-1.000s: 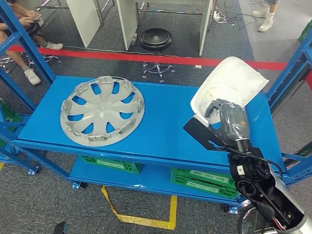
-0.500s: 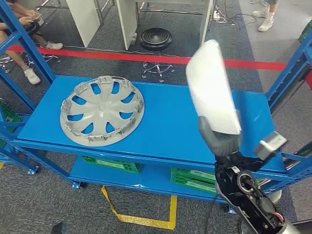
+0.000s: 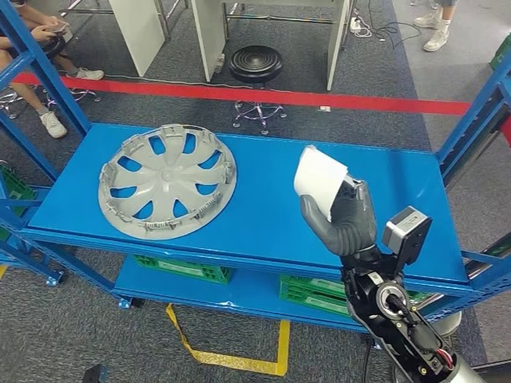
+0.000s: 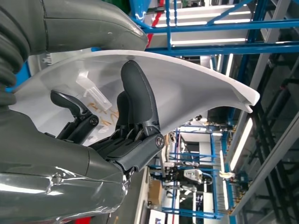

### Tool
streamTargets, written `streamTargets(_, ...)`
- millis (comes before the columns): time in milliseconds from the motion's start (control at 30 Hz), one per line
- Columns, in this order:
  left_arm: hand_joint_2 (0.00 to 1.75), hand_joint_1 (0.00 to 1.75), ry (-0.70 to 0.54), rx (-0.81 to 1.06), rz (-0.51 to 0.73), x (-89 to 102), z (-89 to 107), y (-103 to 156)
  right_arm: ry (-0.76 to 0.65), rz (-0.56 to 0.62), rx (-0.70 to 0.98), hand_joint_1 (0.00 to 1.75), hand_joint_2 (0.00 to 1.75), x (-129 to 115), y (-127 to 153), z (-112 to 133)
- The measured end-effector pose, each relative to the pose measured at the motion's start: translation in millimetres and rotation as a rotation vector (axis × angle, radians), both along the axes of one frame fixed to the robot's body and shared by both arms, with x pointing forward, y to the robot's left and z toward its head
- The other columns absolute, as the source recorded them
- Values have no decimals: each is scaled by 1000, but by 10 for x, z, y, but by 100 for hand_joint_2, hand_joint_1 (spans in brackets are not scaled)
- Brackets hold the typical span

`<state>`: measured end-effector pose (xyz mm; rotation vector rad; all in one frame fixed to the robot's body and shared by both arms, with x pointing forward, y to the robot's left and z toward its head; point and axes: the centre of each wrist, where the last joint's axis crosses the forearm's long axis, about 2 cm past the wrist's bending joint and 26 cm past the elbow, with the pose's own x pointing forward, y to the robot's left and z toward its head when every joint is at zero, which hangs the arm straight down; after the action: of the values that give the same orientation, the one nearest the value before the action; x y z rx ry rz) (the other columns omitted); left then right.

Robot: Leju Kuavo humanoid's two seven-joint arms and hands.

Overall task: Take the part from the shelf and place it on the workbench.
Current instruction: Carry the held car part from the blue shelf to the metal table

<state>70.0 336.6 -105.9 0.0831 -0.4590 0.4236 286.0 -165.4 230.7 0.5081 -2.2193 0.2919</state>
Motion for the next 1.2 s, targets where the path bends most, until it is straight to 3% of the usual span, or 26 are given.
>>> streamTargets(767,175,0,1,2,27,5,1,6,33,48,4,175,175,37,100,-17)
streamTargets(967,175,0,-2,-1,21,14,3,4,100,473,104,175,175,75,342,-55)
streamTargets(1200,175,0,-5,-4,14,15,3,2,120,607,100,175,175,97,606,-134)
